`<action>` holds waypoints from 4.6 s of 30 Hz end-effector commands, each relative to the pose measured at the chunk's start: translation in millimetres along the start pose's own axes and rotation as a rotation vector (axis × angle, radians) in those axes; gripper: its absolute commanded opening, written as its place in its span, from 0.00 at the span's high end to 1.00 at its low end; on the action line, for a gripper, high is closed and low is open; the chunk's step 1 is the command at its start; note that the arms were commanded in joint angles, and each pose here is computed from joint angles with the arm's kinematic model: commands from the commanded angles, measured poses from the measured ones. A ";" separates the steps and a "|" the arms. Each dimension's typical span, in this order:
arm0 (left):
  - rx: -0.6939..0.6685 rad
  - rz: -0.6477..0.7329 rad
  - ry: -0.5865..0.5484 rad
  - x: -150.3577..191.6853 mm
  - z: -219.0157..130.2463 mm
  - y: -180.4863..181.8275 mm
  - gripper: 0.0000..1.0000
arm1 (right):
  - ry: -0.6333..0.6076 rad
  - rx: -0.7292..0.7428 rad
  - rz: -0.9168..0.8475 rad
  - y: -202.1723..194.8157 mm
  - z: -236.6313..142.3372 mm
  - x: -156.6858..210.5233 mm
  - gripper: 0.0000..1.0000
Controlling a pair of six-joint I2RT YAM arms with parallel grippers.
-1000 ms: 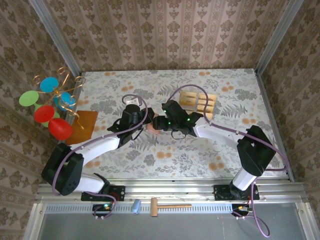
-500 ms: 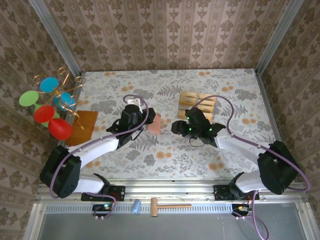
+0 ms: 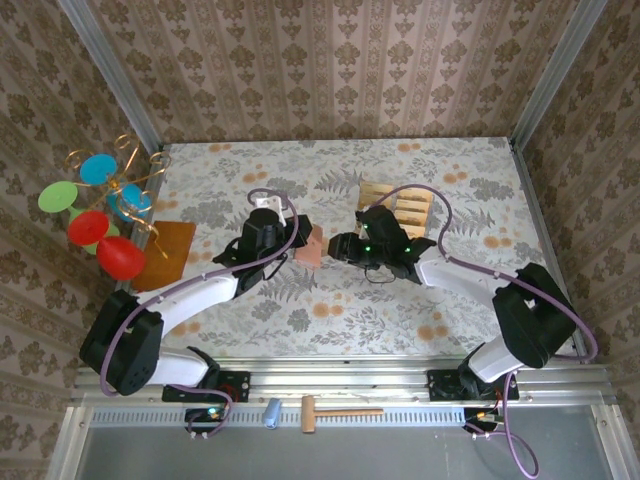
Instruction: Put the credit cards into the card holder
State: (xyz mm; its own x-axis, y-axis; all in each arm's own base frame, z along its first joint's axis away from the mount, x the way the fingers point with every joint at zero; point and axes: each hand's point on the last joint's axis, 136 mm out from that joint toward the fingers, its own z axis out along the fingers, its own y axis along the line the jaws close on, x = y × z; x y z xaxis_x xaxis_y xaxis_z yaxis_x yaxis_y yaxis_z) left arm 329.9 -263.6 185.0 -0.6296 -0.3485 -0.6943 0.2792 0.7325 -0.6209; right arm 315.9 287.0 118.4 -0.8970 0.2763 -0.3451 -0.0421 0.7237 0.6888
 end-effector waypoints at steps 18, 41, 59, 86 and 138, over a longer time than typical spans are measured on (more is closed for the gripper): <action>-0.010 -0.009 -0.003 4.8 13.8 13.0 0.63 | -0.039 -0.121 -0.017 37.7 -30.0 -27.1 1.00; -0.115 -0.111 0.065 40.4 20.7 92.8 0.45 | 0.115 -0.185 -0.083 65.3 6.6 10.8 1.00; -0.234 0.006 0.196 68.4 -17.2 110.0 0.42 | 0.199 -0.209 -0.086 23.2 10.9 12.7 1.00; -0.324 0.192 0.373 100.8 -3.7 109.9 0.37 | 0.202 0.035 0.035 -109.5 20.2 29.5 1.00; -0.160 0.167 0.288 69.2 -8.6 62.6 0.48 | 0.203 0.124 0.030 -79.1 84.0 57.5 0.75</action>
State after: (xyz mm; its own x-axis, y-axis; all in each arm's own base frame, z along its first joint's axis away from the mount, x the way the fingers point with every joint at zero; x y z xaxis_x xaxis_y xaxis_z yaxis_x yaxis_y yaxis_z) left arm 293.0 -229.8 79.6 -0.7966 -0.0416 -0.6031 0.2455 0.8894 -0.3856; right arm 314.7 314.6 24.1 -0.9599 0.1539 -0.2345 -0.0433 0.7447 0.6659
